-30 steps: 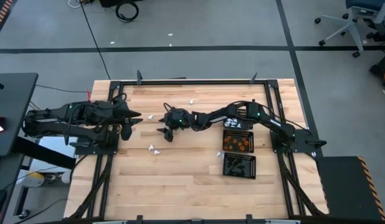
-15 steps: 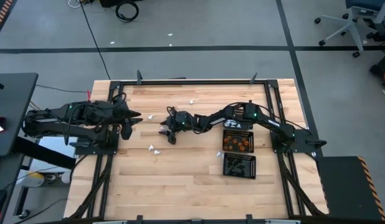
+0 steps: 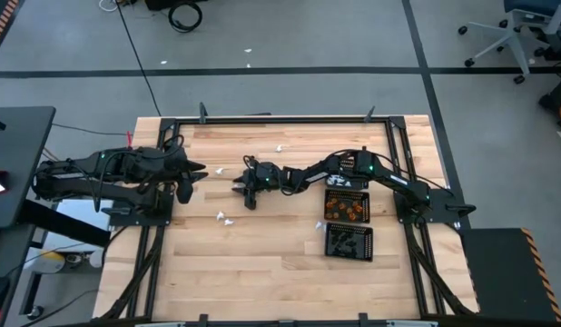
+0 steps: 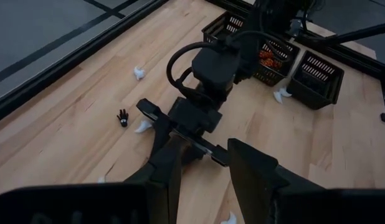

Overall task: Sort Halloween decoration
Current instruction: Put the white ghost toy into the top right black bin

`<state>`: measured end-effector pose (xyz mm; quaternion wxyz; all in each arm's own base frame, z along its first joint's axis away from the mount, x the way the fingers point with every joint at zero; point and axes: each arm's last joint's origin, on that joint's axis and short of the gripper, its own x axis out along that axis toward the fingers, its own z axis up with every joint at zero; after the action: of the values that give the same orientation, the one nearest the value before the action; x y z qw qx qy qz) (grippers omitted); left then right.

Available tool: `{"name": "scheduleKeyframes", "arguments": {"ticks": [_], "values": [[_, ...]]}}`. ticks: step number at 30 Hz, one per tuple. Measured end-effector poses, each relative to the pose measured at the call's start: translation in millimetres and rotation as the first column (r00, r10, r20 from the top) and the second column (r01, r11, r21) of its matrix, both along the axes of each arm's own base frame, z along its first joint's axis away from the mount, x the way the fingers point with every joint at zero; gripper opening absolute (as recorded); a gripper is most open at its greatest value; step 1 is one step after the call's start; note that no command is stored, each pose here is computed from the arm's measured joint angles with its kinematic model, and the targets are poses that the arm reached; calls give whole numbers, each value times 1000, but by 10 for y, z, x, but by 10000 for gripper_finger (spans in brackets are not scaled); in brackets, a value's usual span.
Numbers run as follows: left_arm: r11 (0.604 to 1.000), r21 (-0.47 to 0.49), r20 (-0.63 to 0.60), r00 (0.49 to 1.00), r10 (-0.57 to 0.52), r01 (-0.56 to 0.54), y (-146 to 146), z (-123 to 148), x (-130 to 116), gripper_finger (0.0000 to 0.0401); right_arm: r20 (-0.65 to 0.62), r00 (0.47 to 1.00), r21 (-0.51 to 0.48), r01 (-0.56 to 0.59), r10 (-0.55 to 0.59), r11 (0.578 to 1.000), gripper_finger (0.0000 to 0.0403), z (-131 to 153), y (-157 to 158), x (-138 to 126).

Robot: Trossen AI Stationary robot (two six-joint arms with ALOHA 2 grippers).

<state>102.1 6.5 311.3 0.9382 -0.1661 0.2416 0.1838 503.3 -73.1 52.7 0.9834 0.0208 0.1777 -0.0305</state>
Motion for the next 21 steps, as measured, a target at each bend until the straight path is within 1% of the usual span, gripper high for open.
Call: {"name": "scheduleKeyframes", "arguments": {"ticks": [4,8,21], "values": [[1000,0,0,1000,0,0,0,0,0,116,-2,1000,1,1,-1,1000,111,-6,-6,-3],[1000,0,1,1000,0,0,0,1,0,116,-2,1000,4,-6,6,1000,92,-8,-4,-4],[1000,0,0,1000,-1,1,0,0,0,116,-5,1000,9,-23,23,1000,77,64,-5,1]]}}
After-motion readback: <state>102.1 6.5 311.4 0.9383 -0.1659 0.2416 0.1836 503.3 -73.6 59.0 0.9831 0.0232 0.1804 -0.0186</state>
